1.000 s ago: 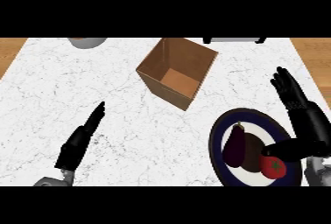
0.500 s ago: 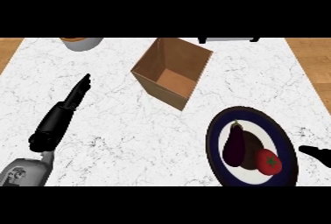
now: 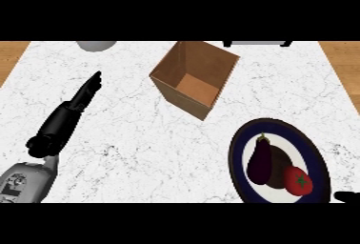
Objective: Pick the eggplant from the plate and place it in the cardboard box
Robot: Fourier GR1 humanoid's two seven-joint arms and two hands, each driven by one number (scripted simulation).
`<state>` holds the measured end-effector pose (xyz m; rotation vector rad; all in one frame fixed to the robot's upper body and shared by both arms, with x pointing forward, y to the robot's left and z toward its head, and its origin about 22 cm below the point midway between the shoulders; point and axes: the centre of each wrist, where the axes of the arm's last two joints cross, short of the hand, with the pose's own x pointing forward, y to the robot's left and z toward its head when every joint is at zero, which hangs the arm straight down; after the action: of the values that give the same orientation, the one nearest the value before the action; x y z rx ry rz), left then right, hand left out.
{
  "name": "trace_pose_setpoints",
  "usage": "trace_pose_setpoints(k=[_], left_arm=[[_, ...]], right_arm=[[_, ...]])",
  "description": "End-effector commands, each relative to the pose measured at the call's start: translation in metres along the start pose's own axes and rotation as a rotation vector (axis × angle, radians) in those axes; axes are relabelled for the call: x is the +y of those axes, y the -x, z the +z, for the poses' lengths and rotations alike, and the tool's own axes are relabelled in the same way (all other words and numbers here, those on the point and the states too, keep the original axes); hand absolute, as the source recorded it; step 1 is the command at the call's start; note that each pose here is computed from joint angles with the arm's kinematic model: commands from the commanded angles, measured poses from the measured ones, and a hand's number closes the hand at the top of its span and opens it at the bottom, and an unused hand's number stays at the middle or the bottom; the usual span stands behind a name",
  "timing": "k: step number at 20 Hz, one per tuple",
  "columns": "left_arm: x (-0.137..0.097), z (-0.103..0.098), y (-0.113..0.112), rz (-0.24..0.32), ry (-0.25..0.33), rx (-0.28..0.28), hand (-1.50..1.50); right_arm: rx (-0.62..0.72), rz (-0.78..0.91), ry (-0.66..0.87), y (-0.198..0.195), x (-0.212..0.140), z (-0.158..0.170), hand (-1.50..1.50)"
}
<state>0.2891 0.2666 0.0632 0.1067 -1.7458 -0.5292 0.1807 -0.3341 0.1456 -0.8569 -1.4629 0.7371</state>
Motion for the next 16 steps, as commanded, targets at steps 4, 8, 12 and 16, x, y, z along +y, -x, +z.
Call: trace_pose_setpoints(k=[4,8,12,16], left_arm=[[-0.01,-0.01,-0.012,-0.01,0.03,-0.029,0.0],[-0.024,-0.018,-0.008,0.015,0.038,-0.011,0.0],[-0.004,-0.016,0.008,0.005,0.025,-0.022,0.0],[-0.012,0.0,0.0,0.004,0.038,-0.003,0.0]], right_arm=[[0.098,0.251,-0.293,-0.045,0.005,-0.004,-1.5],[0.147,0.324,-0.36,-0.078,0.016,-0.011,-1.5],[0.185,0.381,-0.412,-0.112,0.035,-0.016,-1.5],[0.241,0.385,-0.464,-0.129,0.059,-0.035,-1.5]])
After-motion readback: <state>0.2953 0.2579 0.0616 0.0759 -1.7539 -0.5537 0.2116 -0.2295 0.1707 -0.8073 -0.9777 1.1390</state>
